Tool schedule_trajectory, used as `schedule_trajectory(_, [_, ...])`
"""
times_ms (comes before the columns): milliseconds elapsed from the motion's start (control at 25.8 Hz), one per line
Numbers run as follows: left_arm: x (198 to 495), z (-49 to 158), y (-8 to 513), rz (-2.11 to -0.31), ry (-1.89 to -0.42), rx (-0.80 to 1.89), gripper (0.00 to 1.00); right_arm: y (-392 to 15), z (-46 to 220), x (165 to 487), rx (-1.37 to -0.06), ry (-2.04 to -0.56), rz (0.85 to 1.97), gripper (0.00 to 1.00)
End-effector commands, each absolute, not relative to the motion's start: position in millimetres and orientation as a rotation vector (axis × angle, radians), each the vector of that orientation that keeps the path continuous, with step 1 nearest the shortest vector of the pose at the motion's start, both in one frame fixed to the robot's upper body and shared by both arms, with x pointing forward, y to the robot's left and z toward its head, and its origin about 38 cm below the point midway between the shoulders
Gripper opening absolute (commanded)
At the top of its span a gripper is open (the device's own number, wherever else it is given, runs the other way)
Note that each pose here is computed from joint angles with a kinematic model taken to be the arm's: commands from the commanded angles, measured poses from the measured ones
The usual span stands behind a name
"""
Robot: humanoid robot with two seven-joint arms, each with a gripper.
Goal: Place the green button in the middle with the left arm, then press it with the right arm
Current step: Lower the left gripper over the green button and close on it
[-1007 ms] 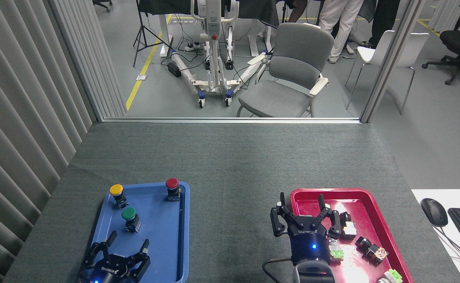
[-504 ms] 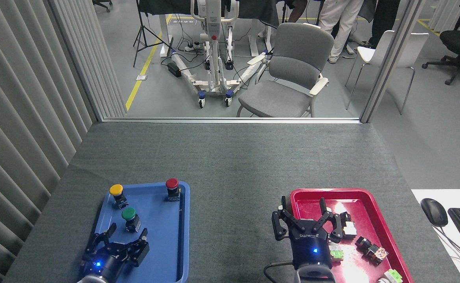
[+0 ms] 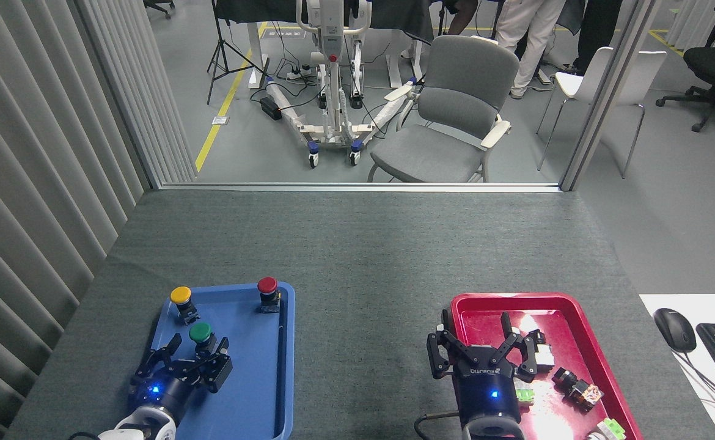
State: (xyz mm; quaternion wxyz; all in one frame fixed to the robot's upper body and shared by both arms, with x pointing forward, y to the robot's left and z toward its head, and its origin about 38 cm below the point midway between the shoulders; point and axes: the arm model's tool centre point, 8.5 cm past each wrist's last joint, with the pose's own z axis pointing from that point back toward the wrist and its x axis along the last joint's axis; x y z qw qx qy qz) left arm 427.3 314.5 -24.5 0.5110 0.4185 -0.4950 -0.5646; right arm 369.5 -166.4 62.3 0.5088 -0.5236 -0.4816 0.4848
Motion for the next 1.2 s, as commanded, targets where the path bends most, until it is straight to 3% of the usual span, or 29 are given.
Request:
schedule_trajectory(0, [432, -23, 313, -1.341, -1.184, 1.014, 1.00, -168, 61, 369, -1.267, -1.163, 1.165, 0.96])
schedule_trajectory(155, [430, -30, 312, -1.345, -1.166, 1.001, 0.97, -175, 59, 369, -1.285, -1.158, 1.165, 0.96])
schedule_trajectory(232, [429, -31, 313, -1.353, -1.162, 1.005, 0.90, -176, 60, 368, -1.302, -1.170, 1.159, 0.96])
schedule_trajectory(310, [429, -31, 311, -1.363, -1.166, 1.015, 0.80, -176, 59, 368, -1.297, -1.169, 1.160, 0.96])
schedule_trajectory(426, [428, -33, 309, -1.435, -1.146, 1.043, 0.56, -177, 59, 368, -1.289, -1.167, 1.162, 0.96])
schedule_trajectory(542, [428, -33, 310, -1.448, -1.140, 1.048, 0.47, -177, 58, 368, -1.278, -1.172, 1.155, 0.96])
schedule_trajectory(697, [428, -33, 311, -1.461, -1.135, 1.054, 0.18, -178, 58, 368, -1.279, -1.171, 1.156, 0.96])
schedule_trajectory(814, [428, -33, 311, -1.459, -1.134, 1.055, 0.05, -178, 57, 368, -1.279, -1.169, 1.158, 0.96])
schedule_trajectory(1046, [426, -29, 314, -1.447, -1.172, 1.069, 0.00, -181, 52, 368, -1.270, -1.160, 1.171, 0.96])
schedule_trajectory(1162, [426, -20, 302, -1.454, -1.266, 1.051, 0.00, -179, 50, 367, -1.269, -1.159, 1.173, 0.95])
